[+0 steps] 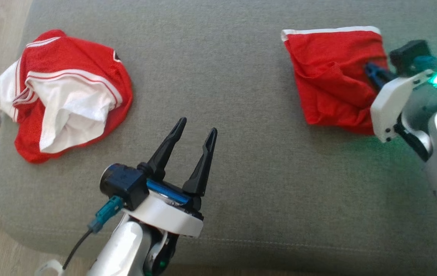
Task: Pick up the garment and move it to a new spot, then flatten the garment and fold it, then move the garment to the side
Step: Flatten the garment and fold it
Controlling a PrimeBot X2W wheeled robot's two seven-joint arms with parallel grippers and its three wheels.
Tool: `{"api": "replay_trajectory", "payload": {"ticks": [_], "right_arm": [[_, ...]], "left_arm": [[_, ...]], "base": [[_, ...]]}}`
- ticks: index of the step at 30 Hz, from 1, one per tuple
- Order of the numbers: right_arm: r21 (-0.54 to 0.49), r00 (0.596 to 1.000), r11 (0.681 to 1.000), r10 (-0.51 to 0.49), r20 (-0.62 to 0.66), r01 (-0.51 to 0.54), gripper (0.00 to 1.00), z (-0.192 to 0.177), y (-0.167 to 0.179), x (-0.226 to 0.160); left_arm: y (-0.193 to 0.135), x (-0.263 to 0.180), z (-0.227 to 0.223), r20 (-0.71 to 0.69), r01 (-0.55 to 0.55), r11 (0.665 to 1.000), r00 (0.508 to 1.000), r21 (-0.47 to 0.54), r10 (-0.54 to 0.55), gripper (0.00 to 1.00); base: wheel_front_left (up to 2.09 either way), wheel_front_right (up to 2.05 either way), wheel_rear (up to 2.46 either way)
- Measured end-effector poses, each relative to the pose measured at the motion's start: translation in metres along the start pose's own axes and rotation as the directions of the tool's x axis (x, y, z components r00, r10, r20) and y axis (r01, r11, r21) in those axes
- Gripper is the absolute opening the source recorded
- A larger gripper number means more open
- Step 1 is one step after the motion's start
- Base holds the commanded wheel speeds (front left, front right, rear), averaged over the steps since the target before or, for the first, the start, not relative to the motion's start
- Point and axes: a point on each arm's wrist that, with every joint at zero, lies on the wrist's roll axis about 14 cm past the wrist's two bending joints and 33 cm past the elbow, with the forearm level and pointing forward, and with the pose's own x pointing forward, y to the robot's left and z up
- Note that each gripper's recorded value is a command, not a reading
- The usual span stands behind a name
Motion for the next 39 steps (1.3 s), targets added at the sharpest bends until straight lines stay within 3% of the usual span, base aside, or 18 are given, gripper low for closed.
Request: {"api": "replay_trajectory", "payload": {"ticks": [8, 13, 19, 22, 26, 29, 33, 39], "right_arm": [[0.082, 0.974, 0.976, 0.207, -0.097, -0.199, 0.00, -0.016, 0.056, 0.002], [0.098, 0.944, 0.947, 0.316, -0.092, -0.307, 0.00, -0.016, 0.084, -0.025], [0.138, 0.893, 0.908, 0.415, -0.175, -0.395, 0.00, -0.037, 0.111, -0.060], [0.145, 0.922, 0.922, 0.375, -0.095, -0.360, 0.00, -0.019, 0.097, -0.062], [0.123, 0.983, 0.976, 0.172, 0.062, -0.179, 0.00, 0.014, 0.037, -0.052], [0.115, 0.995, 0.989, 0.093, 0.048, -0.098, 0.00, 0.007, 0.022, -0.045], [0.096, 0.998, 0.993, 0.069, -0.001, -0.069, 0.00, -0.009, 0.024, -0.038], [0.170, 0.983, 0.972, 0.174, -0.061, -0.162, 0.00, -0.034, 0.085, -0.039]], "left_arm": [[0.004, 0.001, -0.001, -0.003, -0.010, 1.000, 1.000, 0.002, 0.010, 1.00], [-0.002, 0.006, -0.001, 0.002, 0.011, 1.000, 1.000, -0.005, -0.011, 1.00], [-0.008, 0.008, 0.001, 0.010, 0.029, 1.000, 1.000, -0.006, -0.029, 1.00], [-0.008, 0.008, 0.003, 0.015, 0.029, 1.000, 0.999, -0.005, -0.029, 1.00], [-0.007, 0.006, 0.005, 0.020, 0.026, 1.000, 0.999, -0.001, -0.026, 1.00], [-0.006, 0.004, 0.009, 0.027, 0.017, 1.000, 0.999, 0.004, -0.018, 1.00], [-0.003, 0.000, 0.012, 0.033, 0.006, 1.000, 0.999, 0.009, -0.006, 1.00], [0.001, -0.008, 0.020, 0.052, -0.022, 1.000, 0.998, 0.022, 0.021, 1.00]], "base": [[0.00, 0.00, 0.00], [0.00, 0.00, 0.00], [0.00, 0.00, 0.00], [0.00, 0.00, 0.00], [0.00, 0.00, 0.00], [0.00, 0.00, 0.00], [0.00, 0.00, 0.00], [0.00, 0.00, 0.00]]}}
